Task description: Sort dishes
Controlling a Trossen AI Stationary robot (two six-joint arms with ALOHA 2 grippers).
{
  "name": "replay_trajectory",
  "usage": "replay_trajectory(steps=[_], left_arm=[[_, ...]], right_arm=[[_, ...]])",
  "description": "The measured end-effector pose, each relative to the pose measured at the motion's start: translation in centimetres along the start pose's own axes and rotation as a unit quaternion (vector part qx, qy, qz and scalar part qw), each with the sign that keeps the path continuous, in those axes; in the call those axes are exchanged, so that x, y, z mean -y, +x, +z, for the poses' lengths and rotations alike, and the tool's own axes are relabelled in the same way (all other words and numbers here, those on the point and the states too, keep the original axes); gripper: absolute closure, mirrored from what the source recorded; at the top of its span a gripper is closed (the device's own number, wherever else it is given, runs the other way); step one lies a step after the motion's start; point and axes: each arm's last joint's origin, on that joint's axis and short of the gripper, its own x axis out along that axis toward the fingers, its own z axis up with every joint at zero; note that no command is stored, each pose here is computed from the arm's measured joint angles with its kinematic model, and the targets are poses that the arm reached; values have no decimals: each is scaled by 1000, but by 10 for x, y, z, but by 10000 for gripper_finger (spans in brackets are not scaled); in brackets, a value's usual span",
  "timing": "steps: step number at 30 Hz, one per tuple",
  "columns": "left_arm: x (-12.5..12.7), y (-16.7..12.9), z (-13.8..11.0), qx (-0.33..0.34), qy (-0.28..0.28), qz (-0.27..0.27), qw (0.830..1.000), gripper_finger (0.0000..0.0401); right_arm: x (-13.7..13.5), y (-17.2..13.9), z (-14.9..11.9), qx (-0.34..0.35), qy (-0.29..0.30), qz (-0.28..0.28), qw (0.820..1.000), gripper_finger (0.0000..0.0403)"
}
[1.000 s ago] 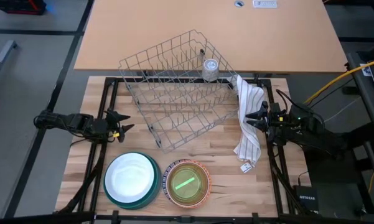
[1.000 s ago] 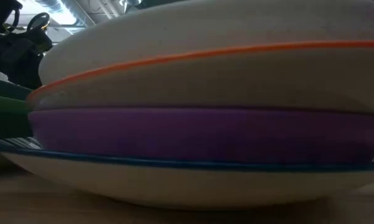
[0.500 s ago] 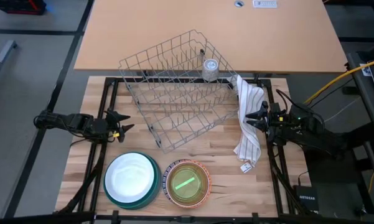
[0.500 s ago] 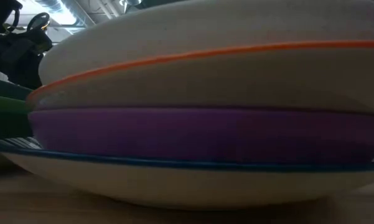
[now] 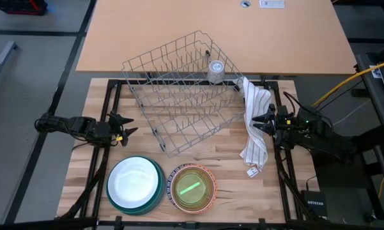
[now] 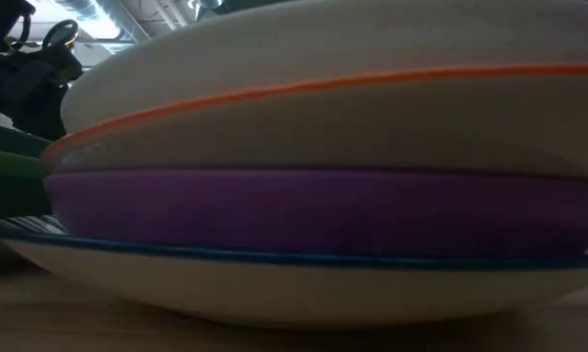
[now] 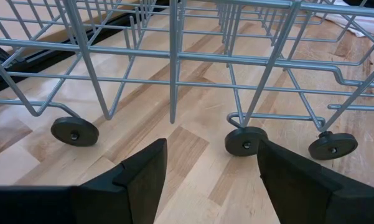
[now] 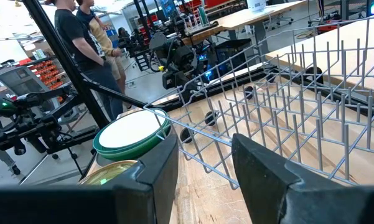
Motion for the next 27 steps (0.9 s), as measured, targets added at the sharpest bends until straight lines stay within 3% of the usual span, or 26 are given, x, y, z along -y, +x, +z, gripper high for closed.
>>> replay_trajectory(steps=[27], left_arm=[[0,0,0,0,0,0,1000,164]], right_arm=[[0,0,2,13,-15,-12,1000,246]])
